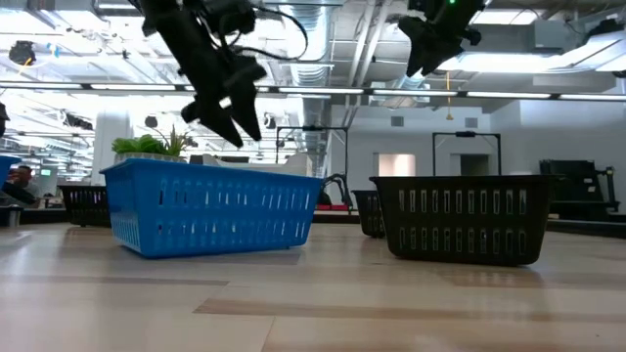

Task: Stack baskets by color
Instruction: Stack the top right black bin on top of the top left black bin

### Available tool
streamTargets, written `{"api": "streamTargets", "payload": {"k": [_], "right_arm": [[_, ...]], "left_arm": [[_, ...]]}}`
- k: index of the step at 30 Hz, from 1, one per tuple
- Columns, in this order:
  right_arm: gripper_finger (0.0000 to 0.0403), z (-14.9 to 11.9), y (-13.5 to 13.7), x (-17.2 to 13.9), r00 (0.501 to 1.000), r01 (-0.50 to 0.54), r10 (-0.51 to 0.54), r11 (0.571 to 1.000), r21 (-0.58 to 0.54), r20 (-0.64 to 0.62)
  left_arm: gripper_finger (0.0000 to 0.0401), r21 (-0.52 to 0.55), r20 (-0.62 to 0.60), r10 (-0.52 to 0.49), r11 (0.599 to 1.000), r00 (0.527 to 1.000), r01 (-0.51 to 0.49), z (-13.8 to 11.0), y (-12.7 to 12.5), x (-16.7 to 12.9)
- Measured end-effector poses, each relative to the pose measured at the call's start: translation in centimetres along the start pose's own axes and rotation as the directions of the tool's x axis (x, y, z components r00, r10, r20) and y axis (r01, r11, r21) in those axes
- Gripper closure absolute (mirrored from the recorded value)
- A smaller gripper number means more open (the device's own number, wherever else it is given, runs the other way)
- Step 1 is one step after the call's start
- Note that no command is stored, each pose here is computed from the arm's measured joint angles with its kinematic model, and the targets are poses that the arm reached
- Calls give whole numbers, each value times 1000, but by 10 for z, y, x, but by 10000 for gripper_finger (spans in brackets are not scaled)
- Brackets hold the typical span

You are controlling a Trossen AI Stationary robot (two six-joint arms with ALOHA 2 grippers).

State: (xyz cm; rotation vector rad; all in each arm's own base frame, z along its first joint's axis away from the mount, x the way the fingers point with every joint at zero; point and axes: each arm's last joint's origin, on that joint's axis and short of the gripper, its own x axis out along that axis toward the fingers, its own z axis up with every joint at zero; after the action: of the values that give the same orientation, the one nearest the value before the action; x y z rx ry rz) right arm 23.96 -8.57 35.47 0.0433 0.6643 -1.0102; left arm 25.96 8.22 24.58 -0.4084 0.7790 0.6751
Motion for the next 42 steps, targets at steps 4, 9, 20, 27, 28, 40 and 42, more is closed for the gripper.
{"api": "streamTargets", "payload": {"k": [4,9,20,27,28,40,42], "right_arm": [[164,-3,3,4,999,-27,27,1000,-6,-33],[164,-5,9,8,993,-95,94,995,-12,-70],[164,-29,45,21,953,-169,141,982,-85,-267],[164,-48,78,21,922,-216,145,962,-168,-360],[164,-50,82,21,919,-222,145,959,-178,-365],[164,-62,103,10,909,-250,170,953,-170,-380],[164,-62,104,9,909,-253,173,952,-172,-379]], "left_arm": [[159,-15,-15,-23,1000,1000,23,-5,1,-20],[159,-8,-91,-109,994,990,108,-16,-2,-41],[159,71,-318,-144,982,937,175,-53,-20,-68],[159,128,-344,-35,988,938,84,-70,-26,-77],[159,127,-331,-10,990,943,55,-71,-26,-77],[159,211,-306,52,977,951,14,-82,-31,-85],[159,222,-293,43,975,955,24,-83,-33,-85]]}}
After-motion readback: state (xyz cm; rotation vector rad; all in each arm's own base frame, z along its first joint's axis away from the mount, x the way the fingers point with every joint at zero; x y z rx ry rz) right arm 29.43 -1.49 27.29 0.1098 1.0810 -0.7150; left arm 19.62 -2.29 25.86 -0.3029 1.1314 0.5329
